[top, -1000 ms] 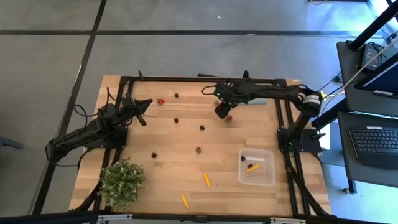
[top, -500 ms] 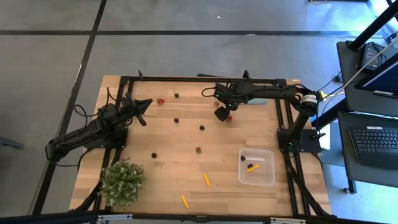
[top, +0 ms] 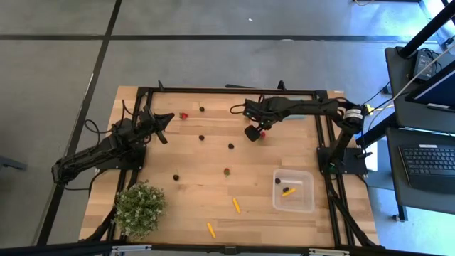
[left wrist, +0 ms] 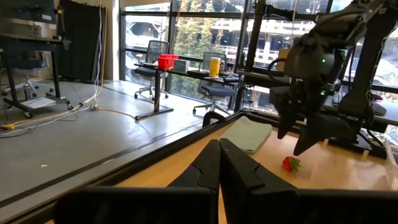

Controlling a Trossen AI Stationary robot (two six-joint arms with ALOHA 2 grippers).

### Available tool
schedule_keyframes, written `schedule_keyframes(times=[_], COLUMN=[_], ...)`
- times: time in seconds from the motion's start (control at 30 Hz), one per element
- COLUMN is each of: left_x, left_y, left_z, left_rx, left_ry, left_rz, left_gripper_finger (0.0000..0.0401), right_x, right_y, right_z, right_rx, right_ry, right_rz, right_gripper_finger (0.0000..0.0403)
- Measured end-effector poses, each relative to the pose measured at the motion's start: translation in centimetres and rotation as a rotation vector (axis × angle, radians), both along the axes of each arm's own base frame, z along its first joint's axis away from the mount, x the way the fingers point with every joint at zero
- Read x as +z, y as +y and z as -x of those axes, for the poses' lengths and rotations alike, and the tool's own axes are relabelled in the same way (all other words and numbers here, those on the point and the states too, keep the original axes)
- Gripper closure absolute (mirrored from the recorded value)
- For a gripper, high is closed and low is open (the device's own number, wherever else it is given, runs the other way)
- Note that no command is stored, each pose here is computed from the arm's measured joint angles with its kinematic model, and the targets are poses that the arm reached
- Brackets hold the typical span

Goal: Pick and placing Produce into tupperware
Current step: Put the strawberry into the container

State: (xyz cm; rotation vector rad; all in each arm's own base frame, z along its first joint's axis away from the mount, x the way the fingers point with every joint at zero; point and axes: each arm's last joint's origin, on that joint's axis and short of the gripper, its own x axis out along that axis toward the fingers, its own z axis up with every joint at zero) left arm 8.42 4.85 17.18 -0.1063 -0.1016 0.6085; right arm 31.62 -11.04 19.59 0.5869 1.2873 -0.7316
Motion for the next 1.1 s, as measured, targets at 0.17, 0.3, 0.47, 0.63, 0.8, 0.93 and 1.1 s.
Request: schedule_keyframes(times=[0.17, 0.3, 0.47, 0.63, 0.8, 0.93, 1.1], left_x=[0.0, 0.0, 0.0, 0.0, 0.0, 0.0, 0.0], left_y=[0.0, 0.0, 0.0, 0.0, 0.0, 0.0, 0.0], left_z=[0.0, 0.0, 0.0, 0.0, 0.0, 0.0, 0.0], left_rx=[0.000, 0.000, 0.000, 0.000, 0.000, 0.000, 0.000], left_ry=[0.000, 0.000, -0.001, 0.000, 0.000, 0.000, 0.000], left_rz=[0.000, 0.000, 0.000, 0.000, 0.000, 0.000, 0.000], left_gripper_finger=[0.0401, 0.0401, 0.0401, 0.0401, 0.0401, 0.0401, 0.0401], right_x=[-1.2, -2.3, -3.5, -4.5, -4.9, -4.9, -5.0], right_y=[0.4, 0.5, 0.7, 1.0, 1.0, 1.0, 1.0], right_z=[0.7, 1.0, 1.2, 1.6, 1.6, 1.4, 1.4], right_rx=[-0.048, -0.086, -0.152, -0.178, -0.198, -0.198, -0.198], right_ry=[0.034, 0.020, -0.033, -0.036, -0.067, -0.082, -0.078], right_rz=[-0.026, -0.038, -0.079, -0.085, -0.082, -0.079, -0.080], right_gripper_finger=[0.0051, 0.0051, 0.0051, 0.0051, 0.0051, 0.0059, 0.0091])
